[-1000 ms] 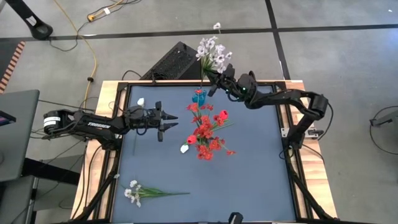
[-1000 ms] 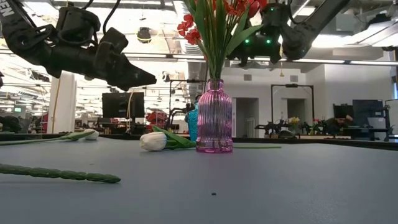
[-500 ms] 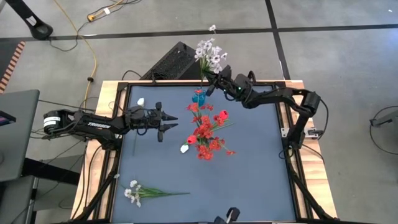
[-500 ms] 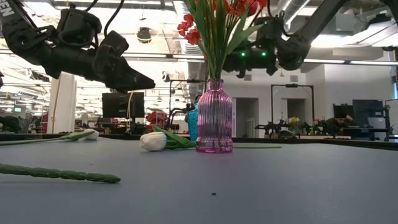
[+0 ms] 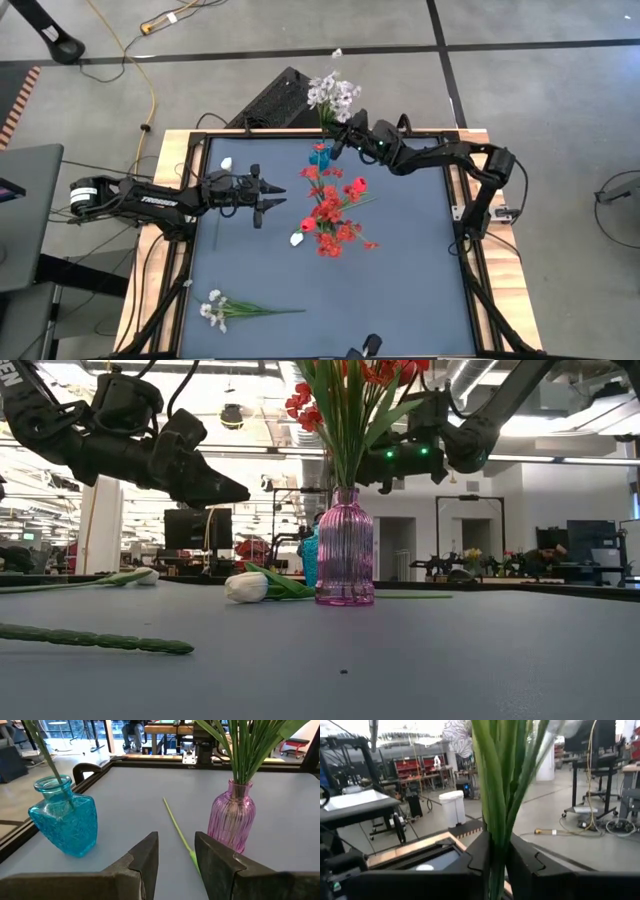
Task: Sort flowers into vase by color
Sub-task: Put the top white flowers into the blue vase, then put the left white tulip into the blue vase
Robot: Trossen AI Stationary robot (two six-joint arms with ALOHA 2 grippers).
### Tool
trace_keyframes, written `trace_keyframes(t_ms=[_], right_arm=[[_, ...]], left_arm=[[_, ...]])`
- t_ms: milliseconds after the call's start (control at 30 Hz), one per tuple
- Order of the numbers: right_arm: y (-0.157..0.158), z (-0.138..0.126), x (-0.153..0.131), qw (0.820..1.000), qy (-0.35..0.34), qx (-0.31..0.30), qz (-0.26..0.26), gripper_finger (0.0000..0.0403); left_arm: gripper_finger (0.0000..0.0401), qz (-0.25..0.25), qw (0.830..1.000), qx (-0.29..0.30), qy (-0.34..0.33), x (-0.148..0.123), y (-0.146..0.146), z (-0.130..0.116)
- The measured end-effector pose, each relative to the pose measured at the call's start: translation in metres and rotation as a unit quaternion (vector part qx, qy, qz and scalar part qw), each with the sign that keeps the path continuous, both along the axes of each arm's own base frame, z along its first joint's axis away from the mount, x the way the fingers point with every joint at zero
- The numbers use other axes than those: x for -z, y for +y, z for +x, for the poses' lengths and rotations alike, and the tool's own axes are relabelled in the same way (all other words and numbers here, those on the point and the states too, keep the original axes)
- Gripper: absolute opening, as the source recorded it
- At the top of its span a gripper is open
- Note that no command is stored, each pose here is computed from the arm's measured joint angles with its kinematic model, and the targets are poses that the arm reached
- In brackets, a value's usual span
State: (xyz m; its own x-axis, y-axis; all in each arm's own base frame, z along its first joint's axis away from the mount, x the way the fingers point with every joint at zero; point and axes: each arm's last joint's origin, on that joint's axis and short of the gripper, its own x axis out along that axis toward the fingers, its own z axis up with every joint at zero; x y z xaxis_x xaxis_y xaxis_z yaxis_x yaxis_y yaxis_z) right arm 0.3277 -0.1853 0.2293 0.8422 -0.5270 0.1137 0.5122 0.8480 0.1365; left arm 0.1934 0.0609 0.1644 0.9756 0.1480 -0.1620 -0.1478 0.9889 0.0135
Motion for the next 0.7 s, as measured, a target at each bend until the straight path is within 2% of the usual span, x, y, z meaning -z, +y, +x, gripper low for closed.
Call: trace_keyframes(t_ms=[300,467,700], right_arm=[[-0.003,-0.001,0.010,0.998,0.034,-0.032,0.044,0.0168],[-0.005,-0.007,0.015,0.991,0.085,-0.059,0.080,0.0212],[0.006,-0.027,-0.003,0.978,0.168,-0.060,0.111,0.0236]], left_arm=[[0.0119,0.000,1.000,0.000,0.000,0.000,0.000,0.000],[0.0119,0.000,1.000,0.000,0.000,0.000,0.000,0.000],[0.0119,-0.001,1.000,-0.001,0.000,0.000,0.000,0.000]])
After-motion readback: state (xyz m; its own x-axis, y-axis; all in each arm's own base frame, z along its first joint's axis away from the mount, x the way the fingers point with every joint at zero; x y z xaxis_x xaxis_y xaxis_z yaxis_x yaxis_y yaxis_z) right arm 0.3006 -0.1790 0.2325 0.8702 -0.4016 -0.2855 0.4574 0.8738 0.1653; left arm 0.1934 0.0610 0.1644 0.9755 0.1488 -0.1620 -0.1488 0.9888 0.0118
